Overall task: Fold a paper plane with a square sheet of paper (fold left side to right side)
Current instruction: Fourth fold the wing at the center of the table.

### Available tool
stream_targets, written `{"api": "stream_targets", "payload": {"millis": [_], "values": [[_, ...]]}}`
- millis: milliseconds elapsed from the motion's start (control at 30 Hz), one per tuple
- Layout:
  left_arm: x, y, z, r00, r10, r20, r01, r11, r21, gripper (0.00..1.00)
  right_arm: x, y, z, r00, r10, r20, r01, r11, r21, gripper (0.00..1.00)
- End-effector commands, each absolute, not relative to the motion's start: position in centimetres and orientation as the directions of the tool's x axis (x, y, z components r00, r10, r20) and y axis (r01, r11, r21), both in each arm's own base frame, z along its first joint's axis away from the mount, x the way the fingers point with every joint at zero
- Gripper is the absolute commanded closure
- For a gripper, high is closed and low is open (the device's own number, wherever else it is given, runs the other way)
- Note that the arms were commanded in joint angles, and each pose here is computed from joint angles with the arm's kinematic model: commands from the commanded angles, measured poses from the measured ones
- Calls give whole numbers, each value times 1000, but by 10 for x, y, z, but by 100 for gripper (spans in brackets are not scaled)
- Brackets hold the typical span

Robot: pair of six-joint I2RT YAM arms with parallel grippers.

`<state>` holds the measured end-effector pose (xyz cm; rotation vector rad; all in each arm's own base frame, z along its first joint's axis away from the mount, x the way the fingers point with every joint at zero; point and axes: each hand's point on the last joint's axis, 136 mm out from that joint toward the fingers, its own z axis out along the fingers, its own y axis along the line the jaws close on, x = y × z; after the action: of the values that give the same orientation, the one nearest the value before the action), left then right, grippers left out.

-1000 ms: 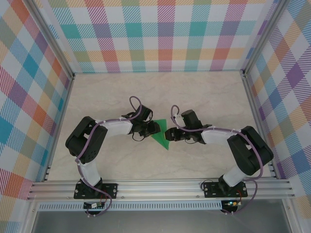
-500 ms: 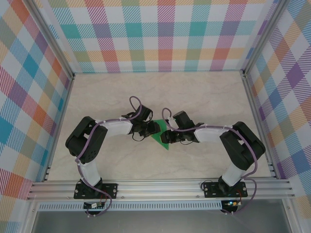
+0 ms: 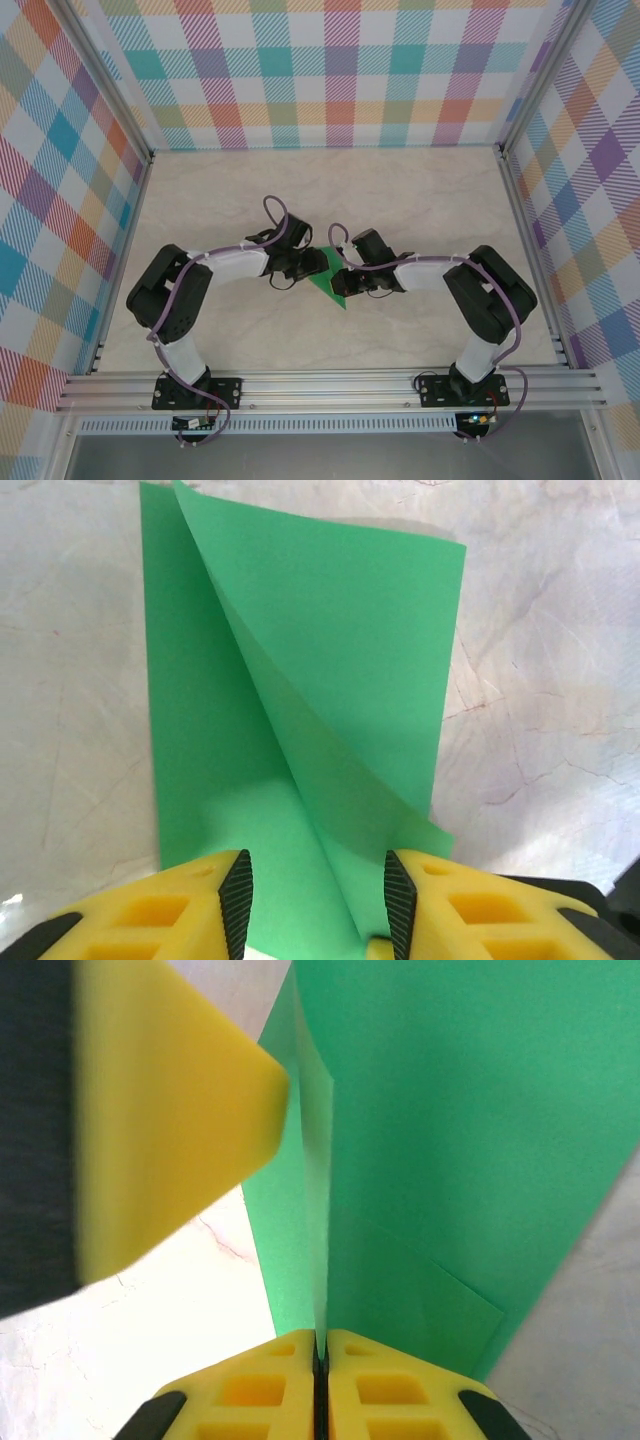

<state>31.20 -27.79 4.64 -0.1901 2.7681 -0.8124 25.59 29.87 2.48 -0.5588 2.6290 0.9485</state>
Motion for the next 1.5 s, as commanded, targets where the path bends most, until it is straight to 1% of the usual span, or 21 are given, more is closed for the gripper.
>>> {"api": "stream_targets", "payload": {"millis": [0, 167, 433, 800, 1333, 1467], "values": [[308, -270, 64, -953, -186, -241, -30, 845, -534, 56, 257, 303, 26, -882, -256, -395, -455, 684, 571, 91], [304, -266, 70, -954, -193, -231, -33, 831, -555, 54, 257, 302, 28, -893, -233, -385, -434, 672, 600, 91], [304, -280, 54, -967, -186, -174, -47, 801, -597, 61, 259, 299, 28, -916, -177, -361, -386, 639, 666, 91], [308, -294, 44, -973, -176, -150, -41, 769, -638, 59, 258, 298, 26, -925, -165, -343, -368, 622, 691, 91], [305, -293, 24, -977, -173, -121, -64, 789, -611, 58, 257, 295, 19, -940, -153, -304, -332, 612, 718, 90], [304, -291, 21, -978, -173, -120, -68, 799, -598, 58, 256, 294, 17, -944, -152, -294, -323, 614, 720, 88]]}}
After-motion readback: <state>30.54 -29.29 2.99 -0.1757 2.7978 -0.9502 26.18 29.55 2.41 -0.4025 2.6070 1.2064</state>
